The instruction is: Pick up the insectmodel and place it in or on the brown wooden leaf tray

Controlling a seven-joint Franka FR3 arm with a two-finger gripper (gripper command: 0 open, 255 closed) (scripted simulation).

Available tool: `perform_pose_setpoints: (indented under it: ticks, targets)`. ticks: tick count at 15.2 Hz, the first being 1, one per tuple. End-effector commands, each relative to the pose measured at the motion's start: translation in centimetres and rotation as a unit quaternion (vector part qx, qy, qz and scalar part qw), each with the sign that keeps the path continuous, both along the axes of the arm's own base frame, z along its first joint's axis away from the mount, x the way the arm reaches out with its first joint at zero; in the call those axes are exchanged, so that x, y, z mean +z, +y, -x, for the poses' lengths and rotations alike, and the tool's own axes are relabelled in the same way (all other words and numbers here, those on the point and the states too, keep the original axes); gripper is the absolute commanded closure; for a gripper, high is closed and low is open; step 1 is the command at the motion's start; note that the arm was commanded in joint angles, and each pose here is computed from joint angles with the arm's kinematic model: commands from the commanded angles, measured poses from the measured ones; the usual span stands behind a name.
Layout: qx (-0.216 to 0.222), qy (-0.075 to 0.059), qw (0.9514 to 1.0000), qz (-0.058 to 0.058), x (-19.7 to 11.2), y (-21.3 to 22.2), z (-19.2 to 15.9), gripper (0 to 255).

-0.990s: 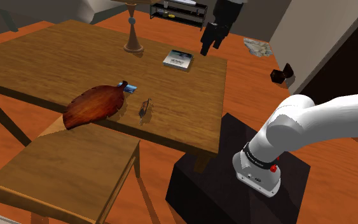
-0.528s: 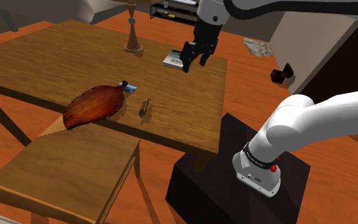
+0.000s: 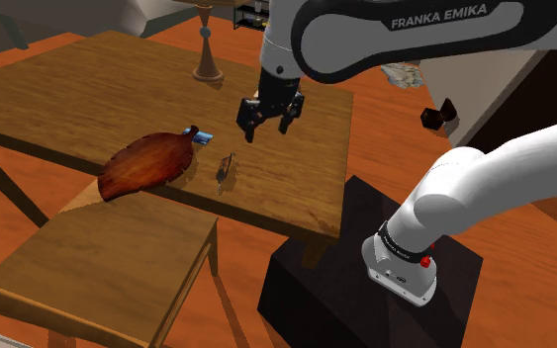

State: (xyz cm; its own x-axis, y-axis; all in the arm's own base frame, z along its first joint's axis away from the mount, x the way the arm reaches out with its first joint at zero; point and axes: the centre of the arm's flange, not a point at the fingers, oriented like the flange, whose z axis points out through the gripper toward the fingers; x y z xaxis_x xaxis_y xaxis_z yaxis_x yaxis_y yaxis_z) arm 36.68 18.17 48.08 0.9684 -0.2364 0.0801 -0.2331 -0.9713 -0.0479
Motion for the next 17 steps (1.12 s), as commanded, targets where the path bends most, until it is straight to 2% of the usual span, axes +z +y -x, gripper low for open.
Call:
perform_pose_setpoints:
  ticks: [1, 8, 17]
  targets:
    - [-0.023, 0.003, 0.9997, -0.004, -1.4, 2.0, -0.6, 0]
    - [-0.098, 0.013, 0.9950, -0.014, -6.6, 8.8, -4.0, 0]
    - [-0.102, 0.014, 0.9946, -0.015, -10.9, 9.3, -4.5, 0]
